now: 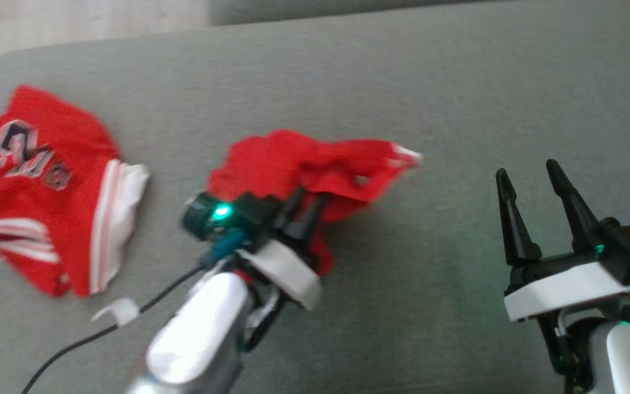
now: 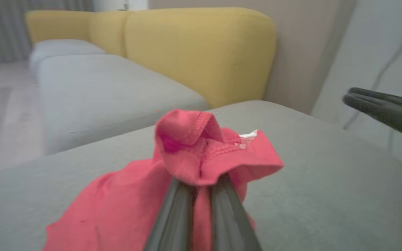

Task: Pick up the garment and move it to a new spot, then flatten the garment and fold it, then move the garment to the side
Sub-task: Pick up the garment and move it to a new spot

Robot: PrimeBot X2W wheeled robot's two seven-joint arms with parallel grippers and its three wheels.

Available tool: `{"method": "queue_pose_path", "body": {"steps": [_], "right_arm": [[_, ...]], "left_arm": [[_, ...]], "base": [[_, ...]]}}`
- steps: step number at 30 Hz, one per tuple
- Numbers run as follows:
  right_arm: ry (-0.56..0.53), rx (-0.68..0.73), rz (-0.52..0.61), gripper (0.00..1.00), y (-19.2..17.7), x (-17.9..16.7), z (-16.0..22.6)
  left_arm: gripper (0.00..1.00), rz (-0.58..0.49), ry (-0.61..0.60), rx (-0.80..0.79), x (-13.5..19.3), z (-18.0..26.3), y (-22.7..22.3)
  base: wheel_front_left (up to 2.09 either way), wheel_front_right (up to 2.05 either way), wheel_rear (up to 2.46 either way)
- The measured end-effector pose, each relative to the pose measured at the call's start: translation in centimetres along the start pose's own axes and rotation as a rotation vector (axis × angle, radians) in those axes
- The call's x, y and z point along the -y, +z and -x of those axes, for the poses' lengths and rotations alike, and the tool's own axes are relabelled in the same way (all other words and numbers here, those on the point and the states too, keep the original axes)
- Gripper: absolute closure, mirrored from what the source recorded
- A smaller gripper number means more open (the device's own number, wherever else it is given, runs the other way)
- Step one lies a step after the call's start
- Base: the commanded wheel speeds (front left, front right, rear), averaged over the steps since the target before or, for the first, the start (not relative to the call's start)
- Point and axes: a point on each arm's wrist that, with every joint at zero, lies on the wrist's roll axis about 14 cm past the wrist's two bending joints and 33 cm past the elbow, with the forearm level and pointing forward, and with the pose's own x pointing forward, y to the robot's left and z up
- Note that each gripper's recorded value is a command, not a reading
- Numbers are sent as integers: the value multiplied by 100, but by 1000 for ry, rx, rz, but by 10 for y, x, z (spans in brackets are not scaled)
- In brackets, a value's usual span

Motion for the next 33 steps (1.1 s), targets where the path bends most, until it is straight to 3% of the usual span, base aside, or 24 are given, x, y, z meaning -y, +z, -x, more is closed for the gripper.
{"method": "queue_pose_path", "body": {"steps": [6, 11, 12, 13, 18, 22, 26, 33], "right_arm": [[-129, -44, -14, 0, -17, 40, 16], [-192, -86, -15, 0, -32, 59, 20], [-200, -90, -16, 0, -34, 62, 20], [-206, -90, -15, 0, -35, 64, 19], [-189, -89, -22, 0, -35, 59, 16], [-151, -59, -27, 0, -27, 48, 13], [-115, -36, -30, 0, -19, 37, 10], [-25, -16, -30, 0, -9, 8, 2]], "left_arm": [[100, -7, -261, -2, 67, -46, -3], [100, 20, -408, -150, 104, -49, -59], [67, 26, -425, -172, 109, -48, -68], [2, 25, -444, -180, 114, -46, -73], [0, 5, -472, -140, 122, -36, -72], [0, -30, -422, -65, 106, -28, -52], [0, -29, -296, 3, 78, -20, -35], [0, -54, 70, 118, -18, 20, 0]], "base": [[0, 0, 0], [0, 0, 0], [0, 0, 0], [0, 0, 0], [0, 0, 0], [0, 0, 0], [0, 0, 0], [0, 0, 0]]}}
